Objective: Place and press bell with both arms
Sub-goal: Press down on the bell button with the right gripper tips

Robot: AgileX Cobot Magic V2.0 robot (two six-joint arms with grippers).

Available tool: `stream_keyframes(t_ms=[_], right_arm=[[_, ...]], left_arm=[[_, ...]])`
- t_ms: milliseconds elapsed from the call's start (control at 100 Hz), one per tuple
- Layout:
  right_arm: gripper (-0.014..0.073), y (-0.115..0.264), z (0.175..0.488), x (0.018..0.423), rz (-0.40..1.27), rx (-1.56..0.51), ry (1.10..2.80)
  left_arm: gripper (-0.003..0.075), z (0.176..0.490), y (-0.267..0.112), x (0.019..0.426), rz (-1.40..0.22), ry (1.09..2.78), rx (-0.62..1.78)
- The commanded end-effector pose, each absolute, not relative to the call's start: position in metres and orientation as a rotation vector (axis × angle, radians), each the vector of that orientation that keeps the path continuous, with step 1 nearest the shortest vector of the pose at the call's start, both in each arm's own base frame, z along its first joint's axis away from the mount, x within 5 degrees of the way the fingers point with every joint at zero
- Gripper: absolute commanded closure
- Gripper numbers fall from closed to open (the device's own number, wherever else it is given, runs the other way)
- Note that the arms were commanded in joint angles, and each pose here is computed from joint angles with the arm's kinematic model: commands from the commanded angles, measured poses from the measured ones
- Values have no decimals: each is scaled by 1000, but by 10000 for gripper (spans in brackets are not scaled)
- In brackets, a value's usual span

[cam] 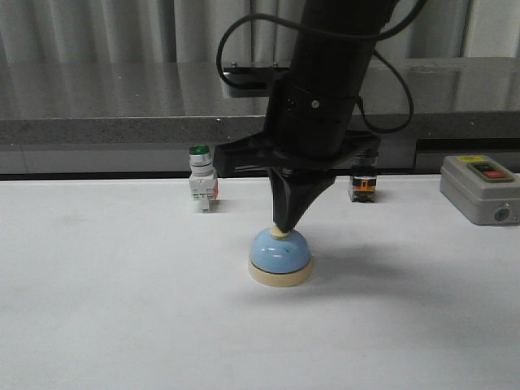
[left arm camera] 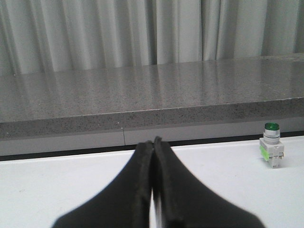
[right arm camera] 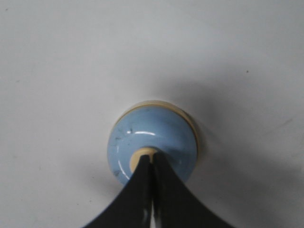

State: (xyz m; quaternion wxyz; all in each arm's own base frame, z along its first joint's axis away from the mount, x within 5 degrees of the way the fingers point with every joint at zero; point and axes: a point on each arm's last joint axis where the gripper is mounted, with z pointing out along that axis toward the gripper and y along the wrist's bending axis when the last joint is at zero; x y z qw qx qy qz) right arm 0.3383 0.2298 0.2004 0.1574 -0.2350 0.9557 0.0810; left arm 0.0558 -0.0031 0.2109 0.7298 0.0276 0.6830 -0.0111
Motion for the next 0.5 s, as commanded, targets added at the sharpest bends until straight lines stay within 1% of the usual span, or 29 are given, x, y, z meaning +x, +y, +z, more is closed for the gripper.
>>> stream_keyframes(t_ms=[0,320,410,490], right_arm=[[655,233,226,341,275,-660,2636],[655,234,214,343,260,-668,2674],[655,233,219,341,261,-669,2674],[655,230,229,338,267,-666,2660]], left_arm=[[741,206,-3,55,-38,1435,46],[741,206,-3,55,-38,1435,46],[741,206,-3,55,-38,1435,46],[741,206,-3,55,-38,1435,46]])
